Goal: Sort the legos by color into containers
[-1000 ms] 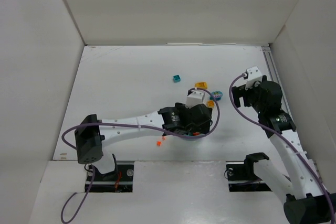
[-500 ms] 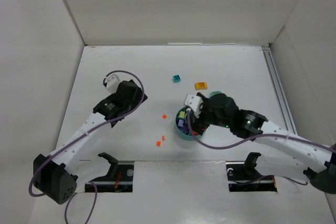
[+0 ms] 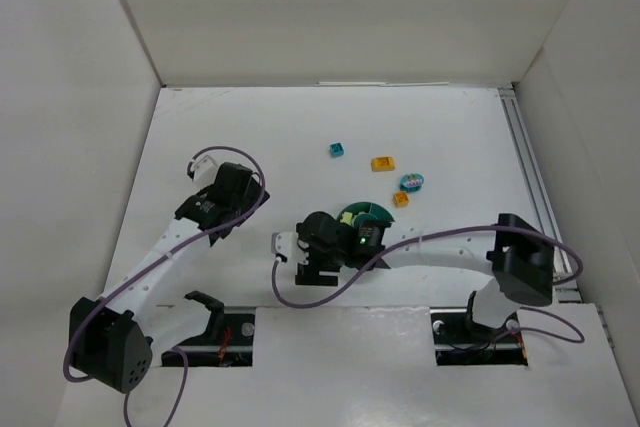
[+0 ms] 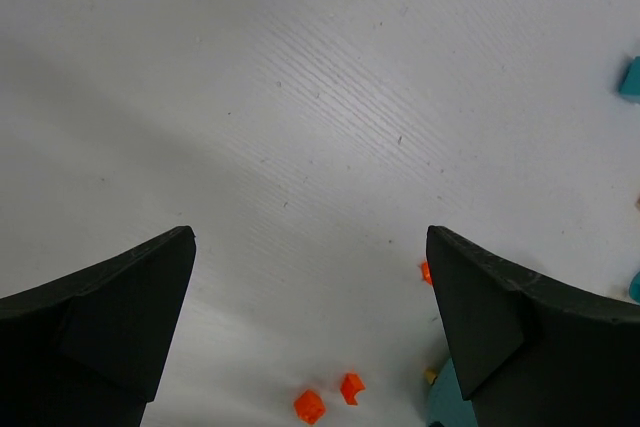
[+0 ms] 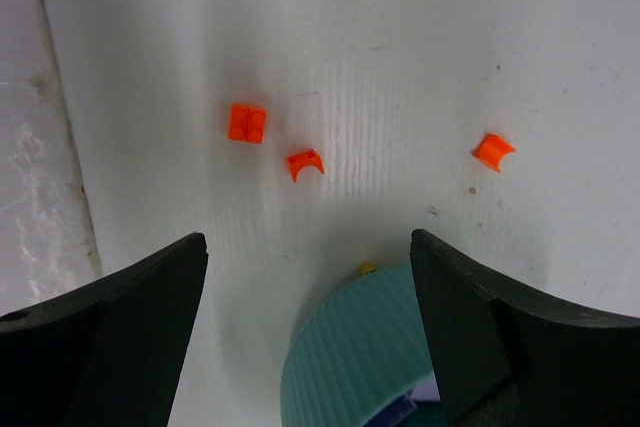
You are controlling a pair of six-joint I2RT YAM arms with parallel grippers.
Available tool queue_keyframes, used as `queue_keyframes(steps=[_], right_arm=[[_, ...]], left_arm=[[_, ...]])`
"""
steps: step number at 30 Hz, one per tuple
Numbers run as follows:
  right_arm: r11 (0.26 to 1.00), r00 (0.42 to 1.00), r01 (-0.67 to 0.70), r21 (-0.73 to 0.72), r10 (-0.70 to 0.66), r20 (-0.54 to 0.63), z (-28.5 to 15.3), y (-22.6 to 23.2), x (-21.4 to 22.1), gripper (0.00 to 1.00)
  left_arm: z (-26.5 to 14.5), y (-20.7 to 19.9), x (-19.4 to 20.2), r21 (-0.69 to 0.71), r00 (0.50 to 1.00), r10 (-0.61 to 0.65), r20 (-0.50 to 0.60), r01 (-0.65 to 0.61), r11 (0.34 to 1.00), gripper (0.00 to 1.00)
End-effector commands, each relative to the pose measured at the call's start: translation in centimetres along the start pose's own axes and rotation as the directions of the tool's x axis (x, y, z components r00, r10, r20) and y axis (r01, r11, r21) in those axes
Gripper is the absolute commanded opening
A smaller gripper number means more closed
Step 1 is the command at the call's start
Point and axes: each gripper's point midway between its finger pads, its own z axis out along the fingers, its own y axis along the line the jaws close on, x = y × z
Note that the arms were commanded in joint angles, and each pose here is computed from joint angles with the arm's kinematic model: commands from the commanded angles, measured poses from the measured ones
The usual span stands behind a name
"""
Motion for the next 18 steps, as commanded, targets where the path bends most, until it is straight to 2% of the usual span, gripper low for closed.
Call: queue_keyframes(steps=[1, 11, 18], right_arm=[[0.996, 0.996, 0.078, 0.037, -0.079, 0.04, 0.6, -1.2, -2.4, 0.87], [0.993, 0.993, 0.118, -0.011, -0.118, 0.025, 5.2, -0.3, -2.0, 0.83], [0.993, 0.993, 0.119, -0.015, -0.119, -0.001, 6.4, -0.2, -1.6, 0.77]], left_arm=[[0.1, 0.2, 0.0, 0.004, 1.0, 0.018, 0.003, -0.018, 1.0, 1.0], [0.0, -0.4, 0.1, 0.029, 1.0, 0.02, -0.005, -0.02, 0.999, 1.0], [-0.5, -0.5, 0.2, 0.049, 0.999, 0.027, -0.017, -0.026, 0.998, 1.0]])
